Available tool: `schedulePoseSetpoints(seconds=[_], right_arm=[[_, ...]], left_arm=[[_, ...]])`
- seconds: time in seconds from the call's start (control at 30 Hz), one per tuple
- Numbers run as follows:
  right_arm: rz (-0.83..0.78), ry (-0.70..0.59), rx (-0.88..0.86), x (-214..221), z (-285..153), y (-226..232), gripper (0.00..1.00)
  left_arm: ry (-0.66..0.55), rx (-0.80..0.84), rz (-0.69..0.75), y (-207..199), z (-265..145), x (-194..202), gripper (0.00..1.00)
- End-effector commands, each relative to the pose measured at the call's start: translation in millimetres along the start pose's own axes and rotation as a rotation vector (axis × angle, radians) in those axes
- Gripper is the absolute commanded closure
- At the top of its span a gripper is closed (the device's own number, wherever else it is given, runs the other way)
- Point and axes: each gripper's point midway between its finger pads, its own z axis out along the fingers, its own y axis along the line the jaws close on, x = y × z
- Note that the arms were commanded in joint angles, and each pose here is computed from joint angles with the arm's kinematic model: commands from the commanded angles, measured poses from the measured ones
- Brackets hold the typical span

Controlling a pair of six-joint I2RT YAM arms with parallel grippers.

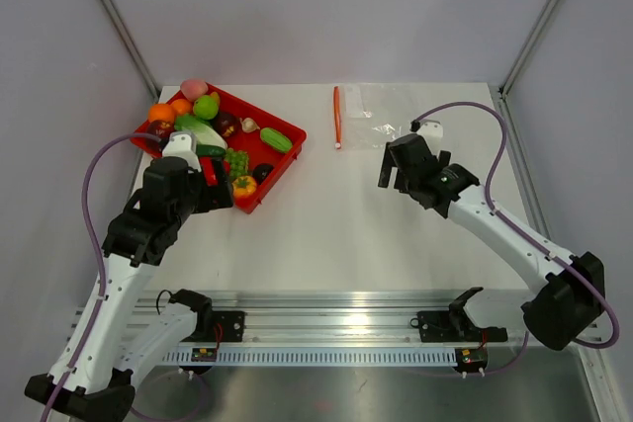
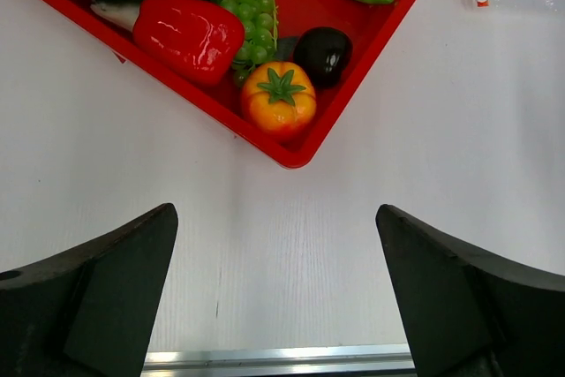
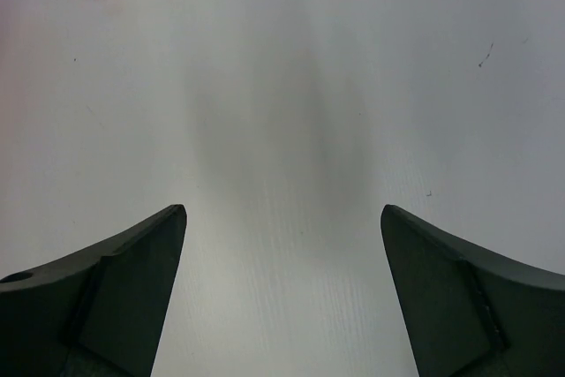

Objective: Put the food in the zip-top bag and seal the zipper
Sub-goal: Pick up the zipper food storage bag at the center of the board.

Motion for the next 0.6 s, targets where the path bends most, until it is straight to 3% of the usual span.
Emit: schedulePoseSetpoints(seconds=[0.0, 0.17, 0.23, 0.37, 0.4, 0.47, 0.5, 0.53, 0.57], right_arm=[[0.013, -0.023, -0.040, -11, 3, 13, 0.00], [-0.036, -0.006, -0.063, -24, 18, 37, 0.01], [-0.041, -0.034, -0.065, -47, 20, 51, 0.01], [-0.160, -0.002, 0.012, -63, 65, 76, 0.00], [-0.151, -0.046, 0.002, -89, 65, 90, 0.01], [-0.236, -0.004, 0.056, -81, 100, 99, 0.00], [-0.228, -0.044, 0.037, -103, 101, 114, 0.00], [-0.283, 0.005, 0.063, -87, 127, 118, 0.00], [-0.266, -0.037, 0.031, -109, 126, 134, 0.01]], left_arm=[[-0.040, 0.039, 0.016, -8, -8, -16, 0.01], [-0.002, 0.067, 0.014, -14, -4, -7, 0.01], [0.019, 0.064, 0.016, -13, -3, -3, 0.01], [0.065, 0.089, 0.024, -17, -2, 6, 0.01], [0.070, 0.101, 0.022, -19, -3, 8, 0.01], [0.071, 0.114, 0.006, -21, -5, 9, 0.01], [0.068, 0.120, 0.001, -22, -7, 9, 0.01], [0.078, 0.118, -0.003, -21, -8, 11, 0.01], [0.077, 0.117, -0.004, -21, -10, 10, 0.01]])
